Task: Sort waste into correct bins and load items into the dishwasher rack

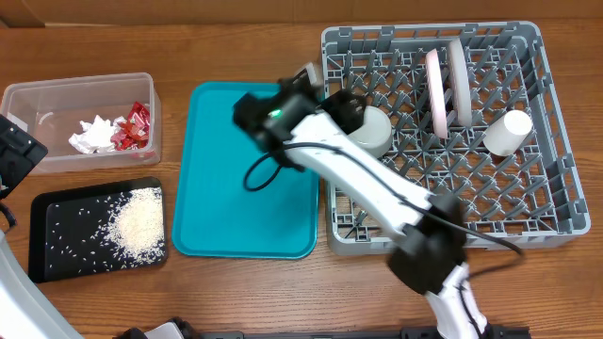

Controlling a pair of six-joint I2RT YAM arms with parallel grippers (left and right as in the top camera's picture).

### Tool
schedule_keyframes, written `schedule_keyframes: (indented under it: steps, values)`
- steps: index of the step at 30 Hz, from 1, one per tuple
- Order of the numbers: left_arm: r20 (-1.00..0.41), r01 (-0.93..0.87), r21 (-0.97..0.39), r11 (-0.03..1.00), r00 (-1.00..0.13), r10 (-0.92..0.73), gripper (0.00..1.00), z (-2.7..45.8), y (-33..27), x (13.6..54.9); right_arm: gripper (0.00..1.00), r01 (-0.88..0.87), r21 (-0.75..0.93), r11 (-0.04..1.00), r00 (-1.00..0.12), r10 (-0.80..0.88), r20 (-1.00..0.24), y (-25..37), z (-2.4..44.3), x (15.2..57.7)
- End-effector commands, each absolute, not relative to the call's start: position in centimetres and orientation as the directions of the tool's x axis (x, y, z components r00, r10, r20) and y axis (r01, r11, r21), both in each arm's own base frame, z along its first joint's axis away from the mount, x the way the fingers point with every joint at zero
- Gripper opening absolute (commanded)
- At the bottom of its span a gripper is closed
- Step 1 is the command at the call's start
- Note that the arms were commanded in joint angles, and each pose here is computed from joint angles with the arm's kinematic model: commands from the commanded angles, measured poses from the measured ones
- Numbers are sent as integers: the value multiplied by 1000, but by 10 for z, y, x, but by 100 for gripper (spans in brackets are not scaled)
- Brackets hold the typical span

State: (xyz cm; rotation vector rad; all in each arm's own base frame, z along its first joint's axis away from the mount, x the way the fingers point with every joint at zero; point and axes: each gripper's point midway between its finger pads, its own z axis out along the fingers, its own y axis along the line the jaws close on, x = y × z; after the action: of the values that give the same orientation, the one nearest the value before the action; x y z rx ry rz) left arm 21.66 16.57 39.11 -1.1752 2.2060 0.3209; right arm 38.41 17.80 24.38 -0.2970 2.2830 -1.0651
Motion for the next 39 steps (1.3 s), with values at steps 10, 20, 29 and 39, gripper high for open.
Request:
schedule_keyframes:
  steps: [10,20,29,39]
  values:
    - [-629,-820,-79,567,-401,-667,100,396,167,215,99,21,115,993,-564,106,-819,75,467,291]
    - [-629,-820,-79,567,-401,-667,100,396,167,215,100,-193,280,940,-553,131,-822,81,492,200]
    - [-629,-820,-79,567,-401,-667,100,396,167,215,100,66,136,988,-441,152,-884,23,501,204]
    - [-629,-820,-79,567,-401,-667,100,396,167,215,100,141,104,985,-261,139,-955,-12,532,203]
